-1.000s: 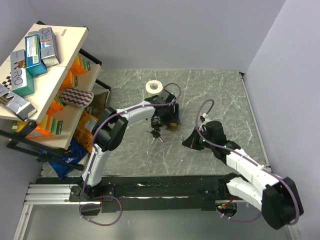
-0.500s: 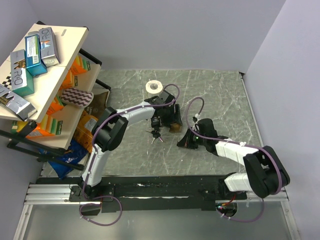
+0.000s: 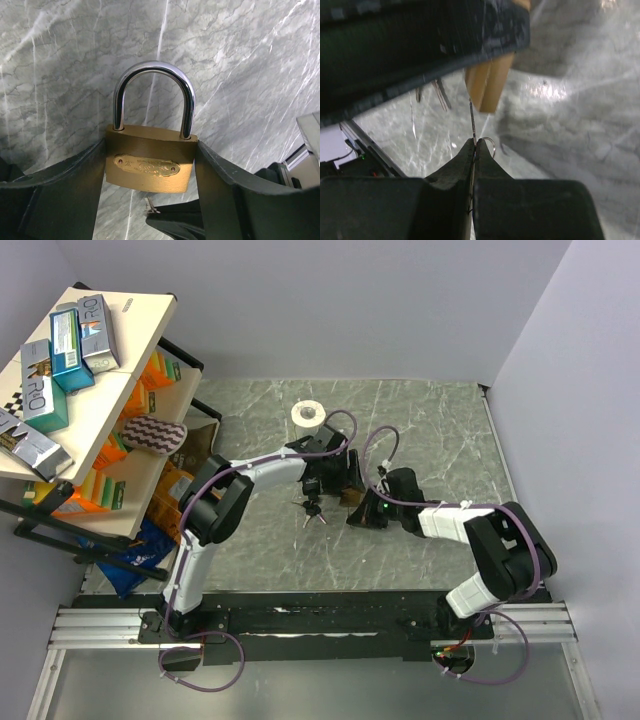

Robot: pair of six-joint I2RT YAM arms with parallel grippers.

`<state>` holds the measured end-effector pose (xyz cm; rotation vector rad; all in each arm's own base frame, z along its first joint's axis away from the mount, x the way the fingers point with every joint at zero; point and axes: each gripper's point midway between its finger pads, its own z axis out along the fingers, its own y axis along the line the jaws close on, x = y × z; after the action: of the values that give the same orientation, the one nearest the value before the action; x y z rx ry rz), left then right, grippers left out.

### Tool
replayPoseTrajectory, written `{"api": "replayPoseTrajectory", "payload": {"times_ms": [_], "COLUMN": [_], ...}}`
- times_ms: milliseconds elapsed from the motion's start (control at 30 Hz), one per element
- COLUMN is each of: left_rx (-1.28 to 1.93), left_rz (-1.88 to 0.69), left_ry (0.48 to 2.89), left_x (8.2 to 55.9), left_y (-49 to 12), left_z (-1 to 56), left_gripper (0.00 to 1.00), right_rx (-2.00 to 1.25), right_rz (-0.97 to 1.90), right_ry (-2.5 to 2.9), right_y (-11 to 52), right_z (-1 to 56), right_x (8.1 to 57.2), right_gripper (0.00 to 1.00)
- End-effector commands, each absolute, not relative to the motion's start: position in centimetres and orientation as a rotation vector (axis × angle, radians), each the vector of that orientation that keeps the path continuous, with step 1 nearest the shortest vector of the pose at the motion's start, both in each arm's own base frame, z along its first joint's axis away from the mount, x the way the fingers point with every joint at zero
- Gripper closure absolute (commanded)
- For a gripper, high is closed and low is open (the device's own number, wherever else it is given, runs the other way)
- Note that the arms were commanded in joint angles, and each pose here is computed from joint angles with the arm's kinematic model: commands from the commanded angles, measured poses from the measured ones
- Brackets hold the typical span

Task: Unlock with the key

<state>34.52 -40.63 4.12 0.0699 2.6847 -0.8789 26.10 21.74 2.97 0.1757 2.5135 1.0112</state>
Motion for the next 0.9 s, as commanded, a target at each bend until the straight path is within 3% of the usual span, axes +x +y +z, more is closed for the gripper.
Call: {"api": "replayPoseTrajectory", "payload": {"times_ms": [0,867], "left_rx": [0.046,0.067], "left_rz": [-0.693,-0.699], "left_ry": [2.94,2.955], "left_x": [29.6,29.1], "left_y": [-37.2,-37.0], "left_z": [-2.0,-2.3], "left_gripper": [0.99,0.99], "right_rx": [0.169,0.245], "right_rz": [1.038,0.919], "right_ry": [2.441,2.412], "right_y": [22.6,20.7], "right_z": [4.3,3.9], "right_x": [28.5,31.2], "right_gripper": [1.0,1.0]}}
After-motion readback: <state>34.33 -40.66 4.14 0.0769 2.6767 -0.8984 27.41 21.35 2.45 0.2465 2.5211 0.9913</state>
